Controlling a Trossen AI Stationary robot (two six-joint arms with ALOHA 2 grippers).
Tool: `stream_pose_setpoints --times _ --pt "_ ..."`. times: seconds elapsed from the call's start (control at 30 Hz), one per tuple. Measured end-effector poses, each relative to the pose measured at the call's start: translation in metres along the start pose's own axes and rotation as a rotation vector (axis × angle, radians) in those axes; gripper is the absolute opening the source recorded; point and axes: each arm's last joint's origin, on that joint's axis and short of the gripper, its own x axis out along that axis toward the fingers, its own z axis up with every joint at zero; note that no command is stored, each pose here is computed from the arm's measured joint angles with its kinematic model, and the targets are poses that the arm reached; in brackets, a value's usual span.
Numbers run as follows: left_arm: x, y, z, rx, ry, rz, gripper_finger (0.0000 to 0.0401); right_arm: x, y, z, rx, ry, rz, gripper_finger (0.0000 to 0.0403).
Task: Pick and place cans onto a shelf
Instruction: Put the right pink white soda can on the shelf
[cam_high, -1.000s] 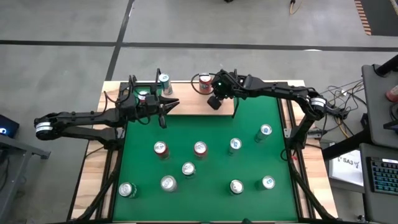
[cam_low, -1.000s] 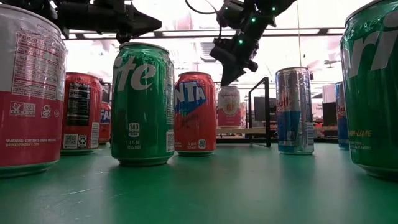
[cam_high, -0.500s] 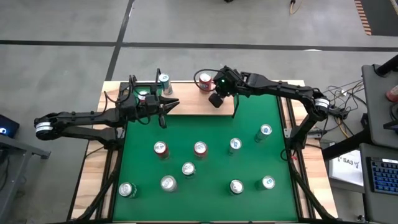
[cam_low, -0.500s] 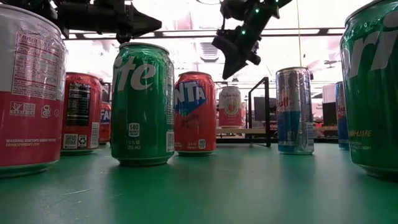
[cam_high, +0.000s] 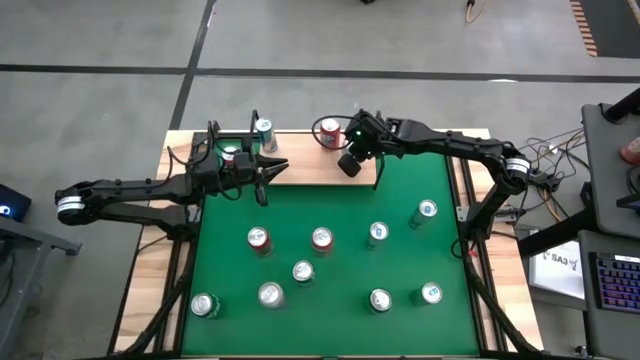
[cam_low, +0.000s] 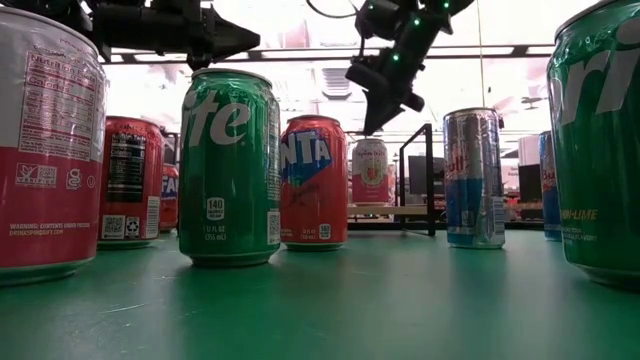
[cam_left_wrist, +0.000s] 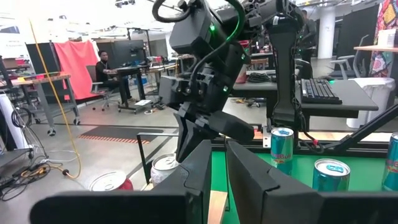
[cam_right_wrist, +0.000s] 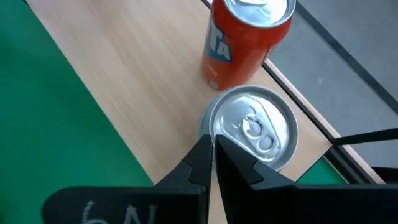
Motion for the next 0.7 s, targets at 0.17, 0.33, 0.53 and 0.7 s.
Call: stream_pose_setpoints --times 0.17,0.33,0.53,0.7 --pt "0.000 0.000 0.000 0.000 0.000 0.000 0.0036 0.005 0.000 0.000 -0.001 0.005 -0.010 0.0012" --pt "0.000 0.000 0.000 0.000 0.000 0.000 0.0036 0.011 -0.003 0.000 -0.001 0.009 -0.016 0.0012" --pt "0.000 0.000 0.000 0.000 0.001 0.000 0.0036 0.012 -0.007 0.000 -0.014 0.015 -0.026 0.0012" --pt "0.000 0.000 0.000 0.000 0.001 0.000 0.0036 0.011 -0.008 0.002 -0.023 0.010 -0.025 0.0012"
